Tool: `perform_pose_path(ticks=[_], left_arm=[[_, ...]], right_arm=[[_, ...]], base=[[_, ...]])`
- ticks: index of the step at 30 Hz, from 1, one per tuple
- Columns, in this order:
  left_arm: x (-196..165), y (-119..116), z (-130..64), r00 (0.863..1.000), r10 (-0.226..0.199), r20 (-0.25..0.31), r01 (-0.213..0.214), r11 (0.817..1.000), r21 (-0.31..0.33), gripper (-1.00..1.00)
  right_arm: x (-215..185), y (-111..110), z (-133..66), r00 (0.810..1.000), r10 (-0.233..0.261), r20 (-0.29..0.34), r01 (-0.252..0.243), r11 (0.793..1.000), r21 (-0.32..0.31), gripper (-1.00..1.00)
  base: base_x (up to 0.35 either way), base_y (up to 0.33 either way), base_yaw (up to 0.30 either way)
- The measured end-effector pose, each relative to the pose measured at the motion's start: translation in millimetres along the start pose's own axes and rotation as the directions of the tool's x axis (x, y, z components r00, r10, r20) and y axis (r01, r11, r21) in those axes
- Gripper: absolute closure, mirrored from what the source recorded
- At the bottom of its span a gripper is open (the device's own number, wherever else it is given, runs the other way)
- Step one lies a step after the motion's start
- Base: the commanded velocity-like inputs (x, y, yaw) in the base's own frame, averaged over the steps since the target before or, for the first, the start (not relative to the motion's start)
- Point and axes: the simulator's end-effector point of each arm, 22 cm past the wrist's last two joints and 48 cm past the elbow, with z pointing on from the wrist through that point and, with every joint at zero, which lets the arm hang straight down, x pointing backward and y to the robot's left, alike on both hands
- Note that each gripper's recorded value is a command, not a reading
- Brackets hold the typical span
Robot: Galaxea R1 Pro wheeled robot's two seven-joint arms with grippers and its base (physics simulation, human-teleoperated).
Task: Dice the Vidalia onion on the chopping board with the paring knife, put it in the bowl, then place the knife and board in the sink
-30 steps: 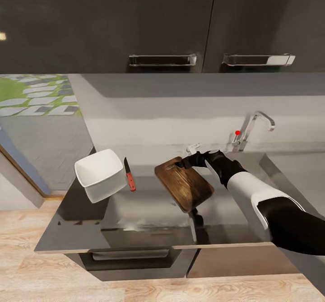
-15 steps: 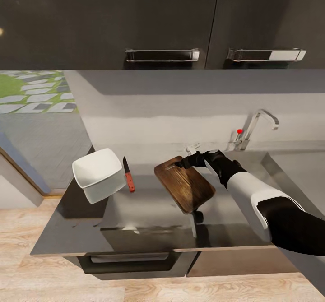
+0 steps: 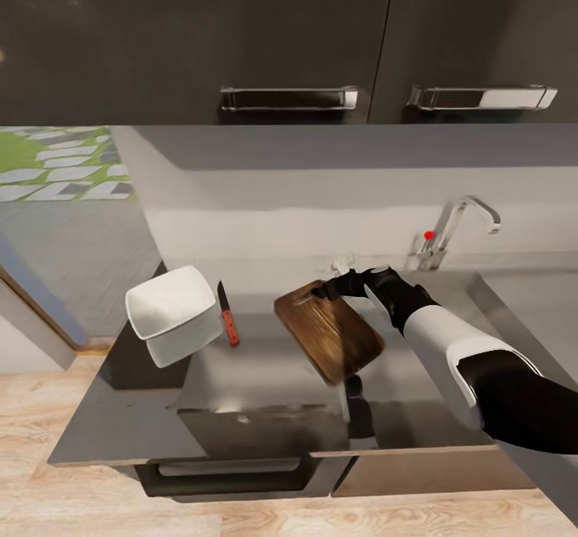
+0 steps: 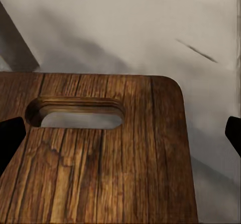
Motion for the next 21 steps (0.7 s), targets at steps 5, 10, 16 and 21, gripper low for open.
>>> perform_pose_path(ticks=[5, 10, 16, 21], left_arm=[[0.2, -0.1, 0.0, 1.000, 0.000, 0.000, 0.000, 1.000, 0.000, -1.00], [0.3, -0.1, 0.1, 1.000, 0.001, -0.001, -0.001, 1.000, 0.000, -1.00], [0.2, -0.1, 0.1, 1.000, 0.002, -0.001, -0.002, 1.000, 0.000, -1.00], [0.3, -0.3, 0.1, 1.000, 0.001, -0.001, -0.001, 1.000, 0.001, -1.00]], right_arm=[[0.2, 0.0, 0.1, 1.000, 0.000, 0.000, 0.000, 1.000, 0.000, -1.00], [0.4, -0.2, 0.4, 1.000, 0.000, -0.001, 0.000, 1.000, 0.000, -1.00], [0.3, -0.2, 0.5, 1.000, 0.000, 0.000, 0.000, 1.000, 0.000, -1.00], [0.3, -0.2, 0.5, 1.000, 0.000, 0.000, 0.000, 1.000, 0.000, -1.00]], base=[[0.223, 0.000, 0.000], [0.060, 0.000, 0.000], [0.010, 0.000, 0.000], [0.001, 0.000, 0.000]])
